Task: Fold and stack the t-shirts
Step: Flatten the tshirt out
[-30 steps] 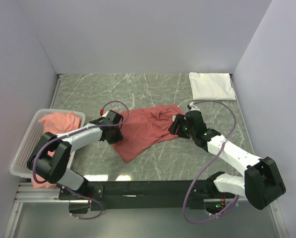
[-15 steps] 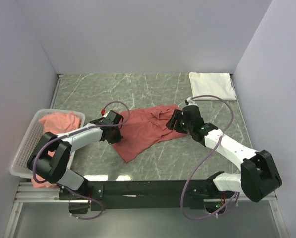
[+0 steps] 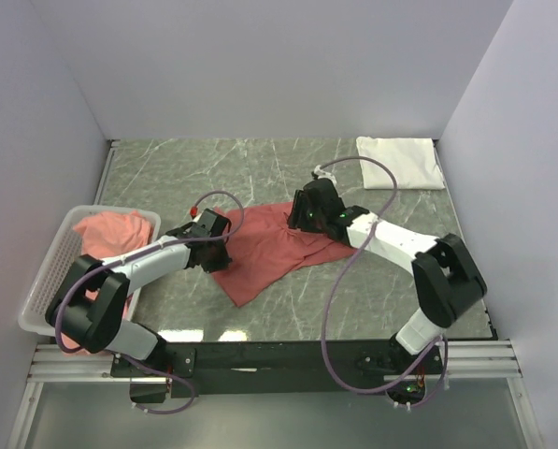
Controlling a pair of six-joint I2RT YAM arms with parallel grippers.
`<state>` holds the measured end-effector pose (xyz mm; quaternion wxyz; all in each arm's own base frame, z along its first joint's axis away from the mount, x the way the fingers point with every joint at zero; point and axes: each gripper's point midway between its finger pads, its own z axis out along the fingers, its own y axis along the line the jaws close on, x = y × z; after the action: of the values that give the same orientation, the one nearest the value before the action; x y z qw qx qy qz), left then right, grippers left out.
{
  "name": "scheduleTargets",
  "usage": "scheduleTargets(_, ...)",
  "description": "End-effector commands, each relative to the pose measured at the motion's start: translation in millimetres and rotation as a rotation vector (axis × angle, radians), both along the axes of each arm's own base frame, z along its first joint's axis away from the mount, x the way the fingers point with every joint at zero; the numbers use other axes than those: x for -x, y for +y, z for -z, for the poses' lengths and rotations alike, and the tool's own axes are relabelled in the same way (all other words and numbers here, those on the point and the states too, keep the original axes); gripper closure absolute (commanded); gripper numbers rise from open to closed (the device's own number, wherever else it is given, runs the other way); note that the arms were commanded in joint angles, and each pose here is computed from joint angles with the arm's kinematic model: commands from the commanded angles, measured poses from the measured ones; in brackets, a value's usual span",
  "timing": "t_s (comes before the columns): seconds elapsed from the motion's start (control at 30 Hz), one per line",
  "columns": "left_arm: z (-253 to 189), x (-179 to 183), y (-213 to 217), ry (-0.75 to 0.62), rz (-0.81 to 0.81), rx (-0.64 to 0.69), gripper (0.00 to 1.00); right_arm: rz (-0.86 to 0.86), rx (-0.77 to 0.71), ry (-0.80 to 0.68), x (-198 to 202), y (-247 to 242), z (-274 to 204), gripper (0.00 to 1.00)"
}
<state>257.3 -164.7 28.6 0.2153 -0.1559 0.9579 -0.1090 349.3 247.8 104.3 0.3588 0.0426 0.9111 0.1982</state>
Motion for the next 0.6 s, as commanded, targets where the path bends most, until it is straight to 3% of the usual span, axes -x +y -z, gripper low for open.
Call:
scheduleTargets(0.0, -12.5, -1.1, -5.9, -0.04, 0.025, 0.035, 0.99, 0.059, 0.086, -0.045, -23.0, -7.6, -0.5, 0.41)
scheduleTargets(0.27, -19.7, 1.2, -6.5, -0.052, 0.03, 0.051, 0.99, 0.081, 0.171, -0.053, -57.3, 1.0, 6.9, 0.41)
scheduleTargets(0.47, -25.8, 1.8, -4.8, -0.062, 0.031, 0.051, 0.99, 0.133, 0.261, -0.07, -78.8, -20.6, -0.3, 0.96)
scheduleTargets(0.57, -28.8, 2.8, -3.5, -0.065, 0.031, 0.049, 0.99, 0.185, 0.262, -0.072, -93.5, -48.6, -8.9, 1.0)
